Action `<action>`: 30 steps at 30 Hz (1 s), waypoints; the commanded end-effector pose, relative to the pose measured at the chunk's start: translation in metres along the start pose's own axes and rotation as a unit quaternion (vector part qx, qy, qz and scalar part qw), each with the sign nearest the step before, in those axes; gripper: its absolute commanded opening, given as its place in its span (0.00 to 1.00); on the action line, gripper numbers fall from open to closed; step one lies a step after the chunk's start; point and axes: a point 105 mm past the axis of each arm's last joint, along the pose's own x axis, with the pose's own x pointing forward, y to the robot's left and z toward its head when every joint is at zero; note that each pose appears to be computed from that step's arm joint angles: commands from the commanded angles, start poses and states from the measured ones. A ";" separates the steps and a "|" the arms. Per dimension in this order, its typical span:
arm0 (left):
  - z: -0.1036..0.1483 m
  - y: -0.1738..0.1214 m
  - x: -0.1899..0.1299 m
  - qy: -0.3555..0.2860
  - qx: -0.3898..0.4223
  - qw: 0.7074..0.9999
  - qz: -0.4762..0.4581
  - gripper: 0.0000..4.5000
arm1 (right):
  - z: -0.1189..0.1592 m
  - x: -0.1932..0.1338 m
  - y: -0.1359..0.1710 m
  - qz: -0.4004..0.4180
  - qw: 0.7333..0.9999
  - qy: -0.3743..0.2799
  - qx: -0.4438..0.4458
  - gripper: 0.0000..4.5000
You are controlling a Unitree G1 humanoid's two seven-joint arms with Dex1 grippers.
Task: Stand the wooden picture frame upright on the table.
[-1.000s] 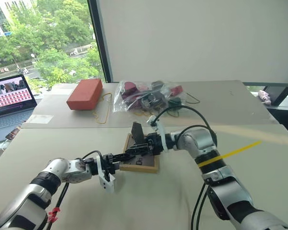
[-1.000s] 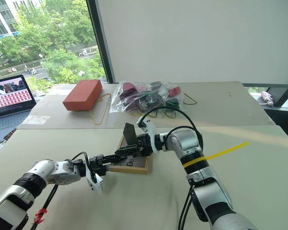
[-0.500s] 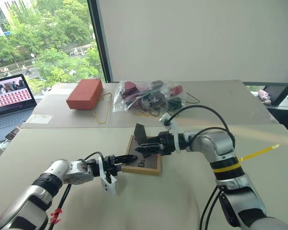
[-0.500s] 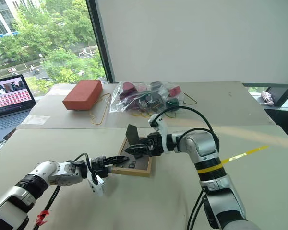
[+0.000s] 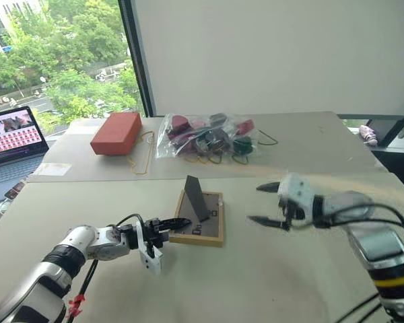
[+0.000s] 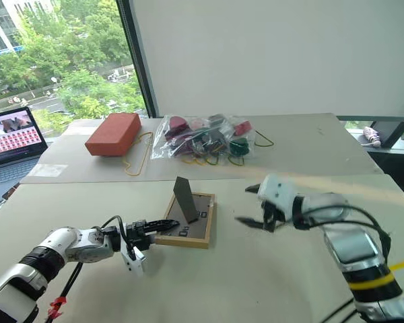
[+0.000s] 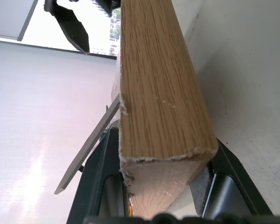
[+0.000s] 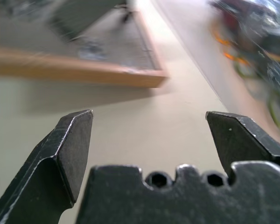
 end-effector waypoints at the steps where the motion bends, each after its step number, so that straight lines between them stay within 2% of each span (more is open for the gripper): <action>1: 0.006 -0.015 -0.003 -0.001 -0.031 0.999 -0.017 0.25 | 0.034 0.022 0.017 -0.022 0.982 -0.056 -0.181 0.99; 5: 0.004 -0.002 -0.001 -0.003 -0.034 0.999 0.006 0.25 | 0.045 0.043 0.017 -0.081 0.954 -0.070 -0.280 0.99; 10: 0.006 0.004 0.001 -0.008 -0.040 0.999 0.013 0.25 | 0.048 0.057 0.016 -0.108 0.941 -0.078 -0.312 0.99; 13: 0.007 0.006 0.001 -0.008 -0.043 0.999 0.016 0.25 | 0.046 0.062 0.019 -0.110 0.944 -0.082 -0.299 0.83; 18: 0.007 0.008 0.001 -0.006 -0.046 0.999 0.020 0.25 | 0.043 0.062 0.022 -0.109 0.948 -0.083 -0.286 0.45; 19: 0.007 0.009 0.001 -0.006 -0.048 0.999 0.022 0.25 | 0.043 0.061 0.023 -0.109 0.948 -0.082 -0.287 0.41; 20: 0.007 0.009 0.001 -0.005 -0.050 0.998 0.025 0.25 | 0.043 0.061 0.022 -0.110 0.948 -0.083 -0.288 0.33; 23: 0.007 0.017 0.002 -0.001 -0.065 0.997 0.048 0.25 | 0.048 0.057 0.017 -0.124 0.946 -0.092 -0.285 0.28; 25: 0.006 0.023 0.002 0.001 -0.074 0.995 0.062 0.48 | 0.049 0.056 0.016 -0.126 0.947 -0.094 -0.281 0.28; 26: 0.004 0.025 0.000 0.008 -0.077 0.995 0.069 0.52 | 0.049 0.054 0.014 -0.129 0.947 -0.095 -0.277 0.28; 30: -0.008 0.049 -0.019 0.071 -0.121 0.979 0.147 0.84 | 0.050 0.046 0.000 -0.151 0.956 -0.100 -0.230 0.28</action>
